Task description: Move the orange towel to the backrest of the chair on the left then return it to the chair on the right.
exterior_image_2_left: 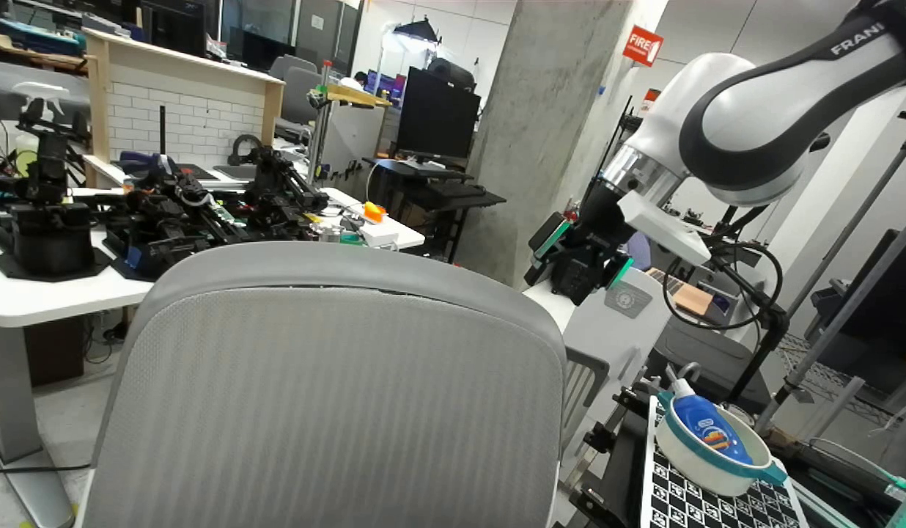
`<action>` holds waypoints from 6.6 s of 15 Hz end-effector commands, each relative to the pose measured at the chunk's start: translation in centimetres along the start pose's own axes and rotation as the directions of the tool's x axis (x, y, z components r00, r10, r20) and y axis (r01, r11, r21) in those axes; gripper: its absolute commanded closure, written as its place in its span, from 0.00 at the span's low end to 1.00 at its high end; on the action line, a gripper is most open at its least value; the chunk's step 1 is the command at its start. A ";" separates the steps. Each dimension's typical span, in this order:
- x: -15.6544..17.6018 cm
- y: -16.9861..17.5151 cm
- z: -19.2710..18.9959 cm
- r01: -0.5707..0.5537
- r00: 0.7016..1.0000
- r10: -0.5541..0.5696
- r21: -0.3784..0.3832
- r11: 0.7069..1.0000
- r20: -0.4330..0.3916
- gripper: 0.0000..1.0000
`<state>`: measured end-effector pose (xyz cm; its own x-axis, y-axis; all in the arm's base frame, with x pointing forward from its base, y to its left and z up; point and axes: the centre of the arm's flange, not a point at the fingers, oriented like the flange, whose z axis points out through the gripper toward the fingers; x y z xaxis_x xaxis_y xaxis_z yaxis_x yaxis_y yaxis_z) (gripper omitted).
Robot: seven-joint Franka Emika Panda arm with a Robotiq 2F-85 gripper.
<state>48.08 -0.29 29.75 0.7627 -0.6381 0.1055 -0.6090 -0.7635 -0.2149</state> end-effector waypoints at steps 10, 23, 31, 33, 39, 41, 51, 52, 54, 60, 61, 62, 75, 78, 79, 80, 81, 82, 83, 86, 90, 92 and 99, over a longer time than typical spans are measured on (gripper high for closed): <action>4.2 -0.9 7.2 -0.071 0.997 0.071 -0.033 0.997 -0.009 0.00; 5.1 -1.5 6.0 -0.056 0.998 0.056 -0.006 0.998 -0.014 0.95; 6.6 -1.1 -2.3 -0.040 0.997 0.046 0.078 0.996 -0.070 0.99; 7.2 -1.5 -7.0 -0.022 0.992 0.037 0.126 0.992 -0.117 0.99; 7.2 -3.4 -19.5 0.053 0.972 0.002 0.230 0.972 -0.233 0.99; 6.7 -4.1 -21.8 0.088 0.965 -0.021 0.251 0.964 -0.260 0.99; 2.1 -14.8 -22.8 0.303 0.931 -0.221 0.280 0.911 -0.289 0.99; 1.2 -16.0 -22.3 0.324 0.927 -0.244 0.278 0.904 -0.286 0.99; -0.6 -17.8 -21.0 0.362 0.918 -0.290 0.268 0.893 -0.271 0.99; -5.7 -19.6 -14.8 0.436 0.896 -0.397 0.217 0.874 -0.201 0.99; -6.3 -19.7 -14.0 0.444 0.892 -0.409 0.207 0.872 -0.190 0.99; -6.7 -19.6 -13.0 0.455 0.888 -0.424 0.195 0.869 -0.181 0.99; -6.5 -19.4 -8.9 0.487 0.870 -0.466 0.135 0.863 -0.160 0.63; -6.2 -18.7 -10.1 0.486 0.871 -0.463 0.139 0.863 -0.166 0.42; -6.1 -18.3 -10.5 0.485 0.871 -0.461 0.142 0.863 -0.168 0.34; -6.0 -17.7 -11.1 0.483 0.872 -0.459 0.144 0.864 -0.171 0.27; -5.9 -17.2 -11.5 0.482 0.872 -0.457 0.144 0.864 -0.175 0.21; -5.9 -16.6 -12.0 0.481 0.872 -0.456 0.145 0.865 -0.177 0.12; -5.9 -16.2 -12.4 0.480 0.873 -0.454 0.145 0.865 -0.181 0.06; -6.5 -15.2 -14.0 0.480 0.871 -0.451 0.148 0.865 -0.194 0.00; -7.8 -14.3 -15.2 0.447 0.893 -0.428 0.155 0.881 -0.142 0.00; -8.3 -13.9 -15.7 0.433 0.901 -0.419 0.170 0.885 -0.111 0.00; -7.0 -14.3 -14.4 0.373 0.927 -0.371 0.193 0.908 -0.047 0.00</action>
<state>47.36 14.31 46.46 0.9199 -0.2916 0.2622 -0.2015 -0.9251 -0.3218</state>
